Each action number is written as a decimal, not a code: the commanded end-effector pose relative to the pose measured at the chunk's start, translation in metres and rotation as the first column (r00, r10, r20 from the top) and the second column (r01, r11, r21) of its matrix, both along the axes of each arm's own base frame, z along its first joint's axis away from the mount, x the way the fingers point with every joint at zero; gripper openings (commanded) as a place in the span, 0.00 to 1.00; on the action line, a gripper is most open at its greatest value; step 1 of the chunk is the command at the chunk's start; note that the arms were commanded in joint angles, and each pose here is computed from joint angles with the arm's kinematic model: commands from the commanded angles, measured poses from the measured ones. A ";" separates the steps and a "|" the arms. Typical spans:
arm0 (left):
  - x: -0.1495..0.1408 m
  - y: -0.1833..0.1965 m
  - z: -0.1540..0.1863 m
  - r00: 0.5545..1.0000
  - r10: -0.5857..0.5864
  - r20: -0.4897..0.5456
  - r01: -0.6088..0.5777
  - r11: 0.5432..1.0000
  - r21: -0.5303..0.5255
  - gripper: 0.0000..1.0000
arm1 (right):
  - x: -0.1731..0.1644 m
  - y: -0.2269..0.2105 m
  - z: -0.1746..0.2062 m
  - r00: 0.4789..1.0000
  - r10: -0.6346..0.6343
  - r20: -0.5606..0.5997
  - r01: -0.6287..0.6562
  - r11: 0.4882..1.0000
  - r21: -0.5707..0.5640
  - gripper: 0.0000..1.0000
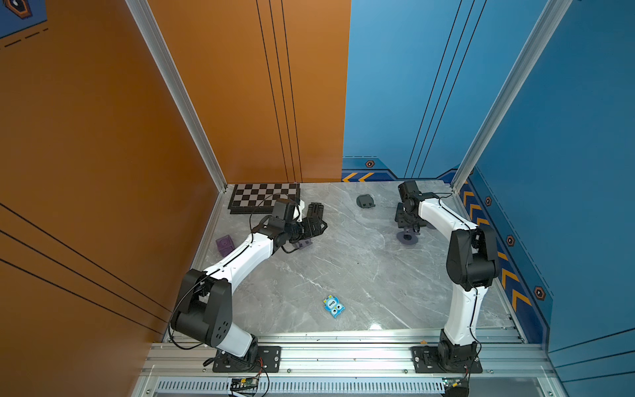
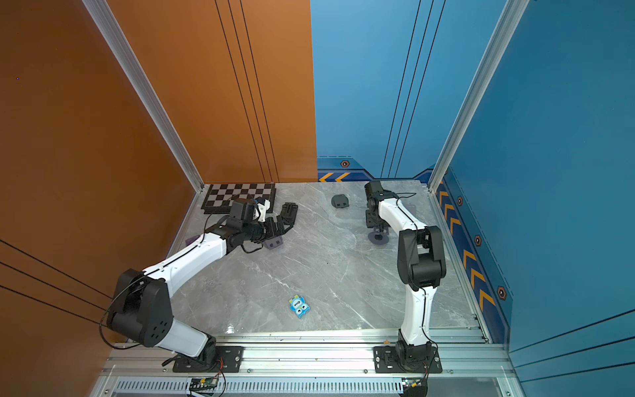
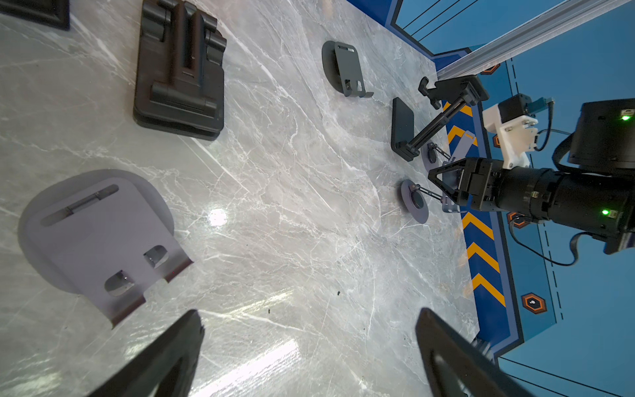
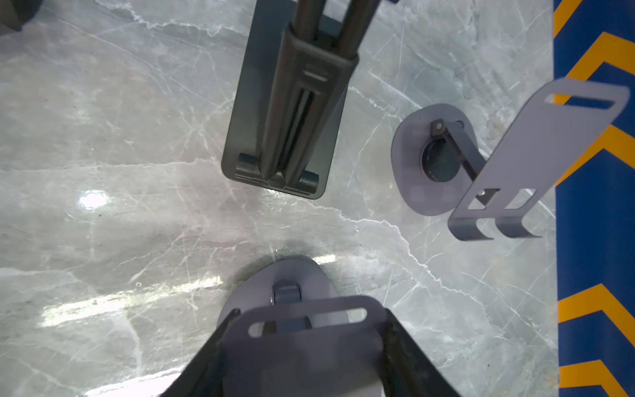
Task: Open the phone stand
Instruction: Place the phone stand at the center of the board.
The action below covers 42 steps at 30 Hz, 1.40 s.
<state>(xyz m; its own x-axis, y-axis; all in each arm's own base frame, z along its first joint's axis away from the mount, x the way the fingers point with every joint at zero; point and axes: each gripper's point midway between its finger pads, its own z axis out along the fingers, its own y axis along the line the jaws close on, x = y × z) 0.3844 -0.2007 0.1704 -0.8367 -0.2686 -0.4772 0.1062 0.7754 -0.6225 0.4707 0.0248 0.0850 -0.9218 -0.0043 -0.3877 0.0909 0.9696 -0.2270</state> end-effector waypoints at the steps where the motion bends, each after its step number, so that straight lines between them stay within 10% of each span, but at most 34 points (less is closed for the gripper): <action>1: 0.002 -0.004 0.004 1.000 -0.017 0.006 0.017 1.000 0.015 0.98 | 0.006 -0.008 0.004 1.000 -0.013 0.023 0.013 1.000 -0.020 0.23; 32: 0.003 -0.010 -0.003 1.000 -0.021 -0.011 0.021 1.000 0.022 0.98 | -0.013 -0.018 0.017 0.997 -0.056 0.044 0.055 0.998 0.018 1.00; 42: 0.003 -0.009 0.002 1.000 -0.020 0.007 0.019 0.999 0.026 0.98 | -0.009 -0.011 0.075 0.988 -0.063 0.138 0.054 0.996 0.069 1.00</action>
